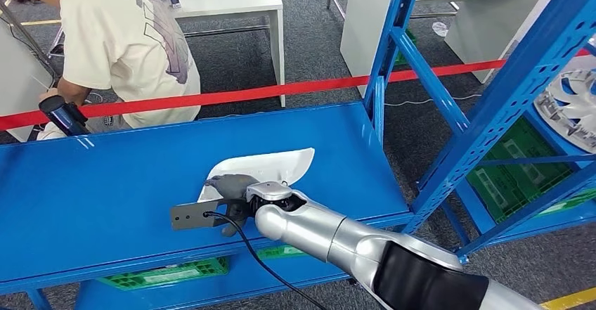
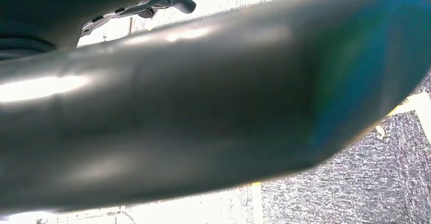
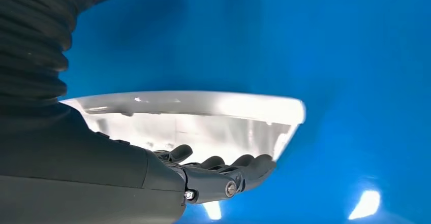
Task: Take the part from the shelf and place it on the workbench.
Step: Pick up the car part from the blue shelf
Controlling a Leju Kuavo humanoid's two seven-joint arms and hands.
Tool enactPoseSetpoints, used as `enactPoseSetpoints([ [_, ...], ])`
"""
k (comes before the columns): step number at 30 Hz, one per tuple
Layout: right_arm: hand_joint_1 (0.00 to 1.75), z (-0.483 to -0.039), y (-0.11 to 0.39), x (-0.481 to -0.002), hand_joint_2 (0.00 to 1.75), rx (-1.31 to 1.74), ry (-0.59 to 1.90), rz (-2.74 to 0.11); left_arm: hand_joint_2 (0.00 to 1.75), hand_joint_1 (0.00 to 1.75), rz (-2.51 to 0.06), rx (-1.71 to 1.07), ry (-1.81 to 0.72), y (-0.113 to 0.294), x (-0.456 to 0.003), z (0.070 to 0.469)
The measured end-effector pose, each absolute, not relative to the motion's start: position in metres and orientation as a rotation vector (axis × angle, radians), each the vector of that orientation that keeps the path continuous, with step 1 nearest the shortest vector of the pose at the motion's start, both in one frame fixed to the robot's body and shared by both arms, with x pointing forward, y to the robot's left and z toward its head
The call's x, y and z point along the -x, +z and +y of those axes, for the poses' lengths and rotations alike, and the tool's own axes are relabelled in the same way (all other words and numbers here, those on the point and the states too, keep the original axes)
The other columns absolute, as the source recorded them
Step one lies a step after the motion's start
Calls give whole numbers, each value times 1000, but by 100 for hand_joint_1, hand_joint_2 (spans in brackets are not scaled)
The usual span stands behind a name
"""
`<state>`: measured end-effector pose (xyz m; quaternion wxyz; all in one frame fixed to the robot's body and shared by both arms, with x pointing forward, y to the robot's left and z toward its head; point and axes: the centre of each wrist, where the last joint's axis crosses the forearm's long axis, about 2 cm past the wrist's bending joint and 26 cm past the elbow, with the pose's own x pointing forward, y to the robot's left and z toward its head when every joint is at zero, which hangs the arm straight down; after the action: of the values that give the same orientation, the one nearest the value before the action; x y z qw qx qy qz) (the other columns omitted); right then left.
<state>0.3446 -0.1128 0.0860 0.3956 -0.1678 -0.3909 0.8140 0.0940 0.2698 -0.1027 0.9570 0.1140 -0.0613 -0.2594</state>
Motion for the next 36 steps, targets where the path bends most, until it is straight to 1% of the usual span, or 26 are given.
enactPoseSetpoints([
  [3,159,-114,83,-343,175,463,2070,-980,0,0,-124,-232,-528,-103,-94,270],
  [4,175,-114,82,-342,175,473,2070,-978,0,0,-124,-232,-529,-103,-94,270],
  [13,175,-117,77,-340,175,508,2070,-966,0,0,-120,-235,-536,-103,-94,270],
  [17,175,-117,78,-341,175,516,2070,-974,175,0,-121,-234,-537,-102,-95,269],
  [36,175,-118,80,-343,175,534,2074,-978,175,0,-134,-222,-545,-102,-98,267],
])
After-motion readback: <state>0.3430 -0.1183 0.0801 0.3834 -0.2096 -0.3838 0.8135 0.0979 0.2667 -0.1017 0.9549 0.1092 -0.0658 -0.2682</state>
